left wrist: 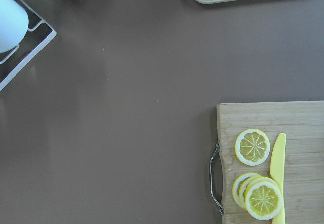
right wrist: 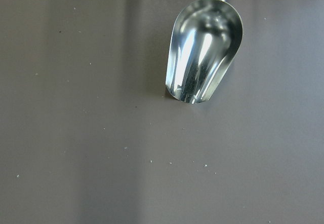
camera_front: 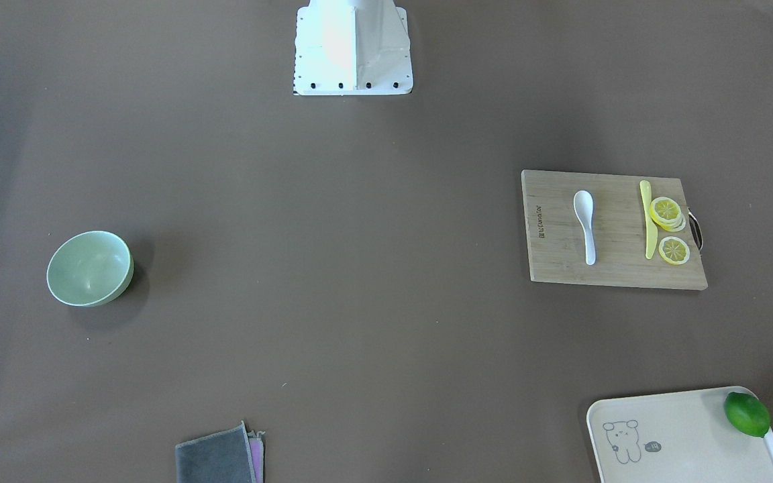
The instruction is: Place spoon in bowl
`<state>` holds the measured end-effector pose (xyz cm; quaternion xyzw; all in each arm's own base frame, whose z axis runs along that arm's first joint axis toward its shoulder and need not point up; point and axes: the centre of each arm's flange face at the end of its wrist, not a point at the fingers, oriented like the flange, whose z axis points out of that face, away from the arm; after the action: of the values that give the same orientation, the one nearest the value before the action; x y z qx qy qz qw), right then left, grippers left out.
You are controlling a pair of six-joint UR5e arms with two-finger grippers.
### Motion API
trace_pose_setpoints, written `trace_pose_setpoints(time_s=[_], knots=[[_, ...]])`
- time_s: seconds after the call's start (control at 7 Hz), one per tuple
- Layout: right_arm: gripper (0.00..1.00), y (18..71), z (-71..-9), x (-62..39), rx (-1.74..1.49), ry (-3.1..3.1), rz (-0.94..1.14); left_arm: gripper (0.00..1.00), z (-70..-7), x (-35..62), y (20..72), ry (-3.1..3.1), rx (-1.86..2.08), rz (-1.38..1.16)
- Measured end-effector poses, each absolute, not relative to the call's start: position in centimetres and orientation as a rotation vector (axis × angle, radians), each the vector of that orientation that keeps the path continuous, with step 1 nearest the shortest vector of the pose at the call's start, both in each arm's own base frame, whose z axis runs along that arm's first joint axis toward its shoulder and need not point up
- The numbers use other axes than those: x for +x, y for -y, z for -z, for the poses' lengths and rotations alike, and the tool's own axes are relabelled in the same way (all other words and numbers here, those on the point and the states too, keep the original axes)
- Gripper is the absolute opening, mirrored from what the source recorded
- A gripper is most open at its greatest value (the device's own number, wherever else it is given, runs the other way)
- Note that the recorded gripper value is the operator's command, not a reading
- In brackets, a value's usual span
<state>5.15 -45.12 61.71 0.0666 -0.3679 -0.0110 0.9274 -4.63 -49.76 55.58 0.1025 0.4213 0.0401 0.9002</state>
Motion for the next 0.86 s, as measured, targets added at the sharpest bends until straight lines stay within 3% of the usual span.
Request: trace_pose_setpoints(time_s=[0.86], knots=[[1.00,45.0,-61.6,5.1,0.136,0.764,0.023,0.98,-56.9,-4.6,49.0,-0.861,0.200,-0.074]])
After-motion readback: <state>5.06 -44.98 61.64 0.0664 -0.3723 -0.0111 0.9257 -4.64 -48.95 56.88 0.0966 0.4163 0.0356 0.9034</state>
